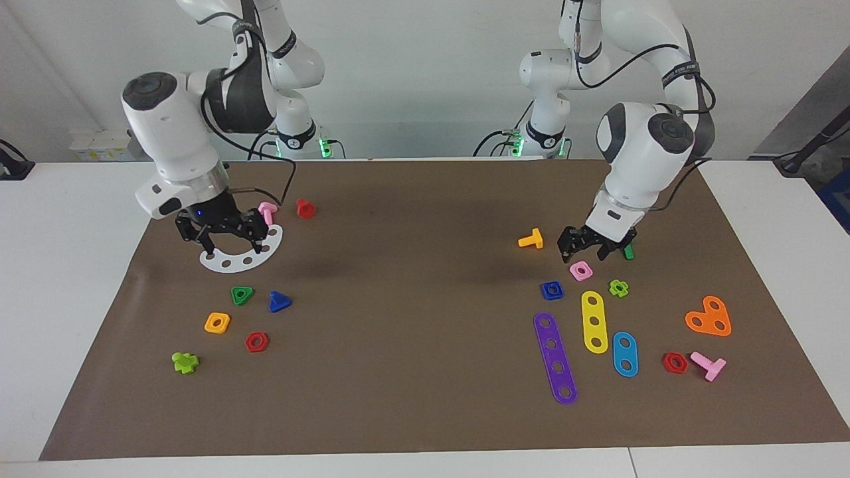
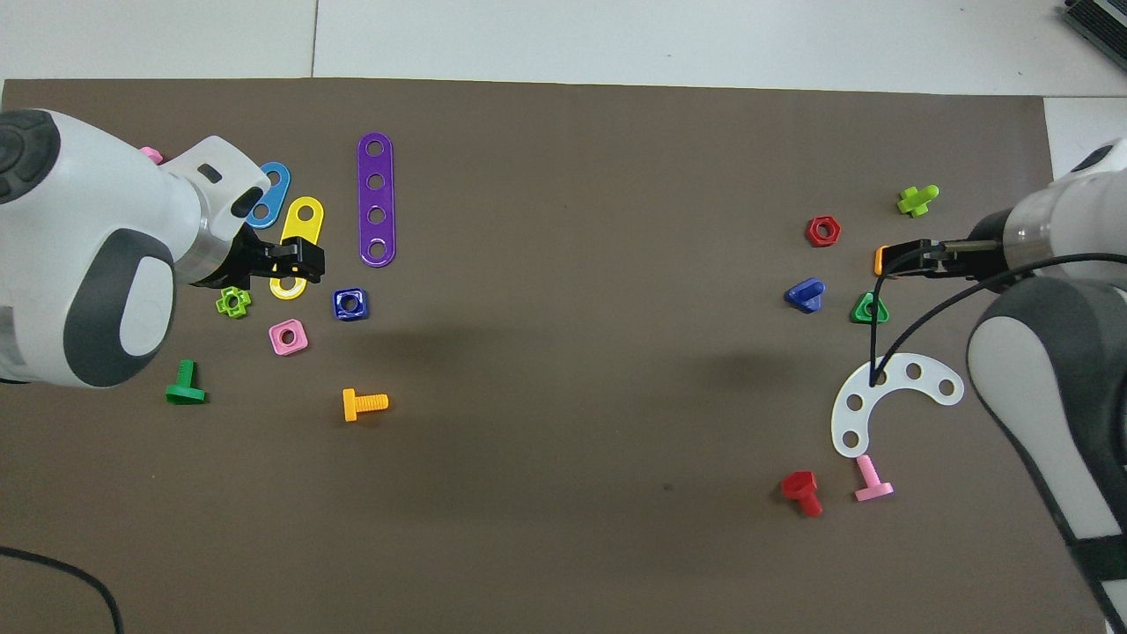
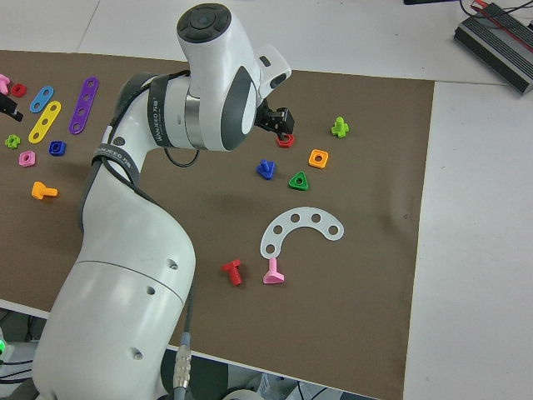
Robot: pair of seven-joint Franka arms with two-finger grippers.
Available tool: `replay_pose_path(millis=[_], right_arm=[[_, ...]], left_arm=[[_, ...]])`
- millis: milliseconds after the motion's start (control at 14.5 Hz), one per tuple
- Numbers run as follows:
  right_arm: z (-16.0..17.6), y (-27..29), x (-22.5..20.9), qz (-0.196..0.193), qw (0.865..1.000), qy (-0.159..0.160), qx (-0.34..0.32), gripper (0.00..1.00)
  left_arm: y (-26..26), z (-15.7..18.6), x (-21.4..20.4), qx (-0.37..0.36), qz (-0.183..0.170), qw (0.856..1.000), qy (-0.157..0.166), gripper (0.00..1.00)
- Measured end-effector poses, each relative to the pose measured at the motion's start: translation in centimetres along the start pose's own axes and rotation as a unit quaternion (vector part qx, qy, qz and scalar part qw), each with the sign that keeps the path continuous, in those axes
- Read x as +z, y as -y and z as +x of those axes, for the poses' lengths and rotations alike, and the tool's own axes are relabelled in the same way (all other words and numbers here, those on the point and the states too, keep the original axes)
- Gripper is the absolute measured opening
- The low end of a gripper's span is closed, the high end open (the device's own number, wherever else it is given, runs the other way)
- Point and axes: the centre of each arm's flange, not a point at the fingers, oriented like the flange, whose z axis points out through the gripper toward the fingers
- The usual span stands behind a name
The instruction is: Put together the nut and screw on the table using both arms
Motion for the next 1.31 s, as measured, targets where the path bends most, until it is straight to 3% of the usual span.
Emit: replay_pose_path(millis=[207, 484, 622, 691, 1106, 1313], right_arm=[[1.0, 1.5, 6.6, 0.001, 1.0, -0.006, -0.025, 1.0], [-0.3, 1.1, 12.0, -0.001, 0.998, -0.001, -0.068, 1.0], [-1.1, 0.3, 13.4, -0.002, 0.997, -0.001, -0.078, 0.96], [-1.3, 0.1, 13.8, 0.0, 0.997, 0.0, -0.075, 0.89], [-1.6, 0.8, 14.3, 0.011, 0.997, 0.003, -0.077, 0.83], [-1.6, 0.9, 14.3, 0.011, 0.997, 0.003, -0.082, 0.53]], left_arm=[[-0.7, -1.1, 4.6, 0.002, -0.002, 1.0, -0.007, 0.86], [-1.4, -0.9, 8.4, 0.002, -0.003, 1.0, -0.006, 0.82], [-1.9, -0.9, 9.8, 0.0, -0.002, 1.0, -0.007, 0.79], [-2.1, -0.9, 10.3, 0.002, -0.001, 1.0, -0.007, 0.78], [-1.5, -0.9, 11.2, 0.016, 0.02, 1.0, -0.006, 0.75], [-1.5, -1.2, 12.0, 0.017, 0.021, 1.0, 0.002, 0.73]])
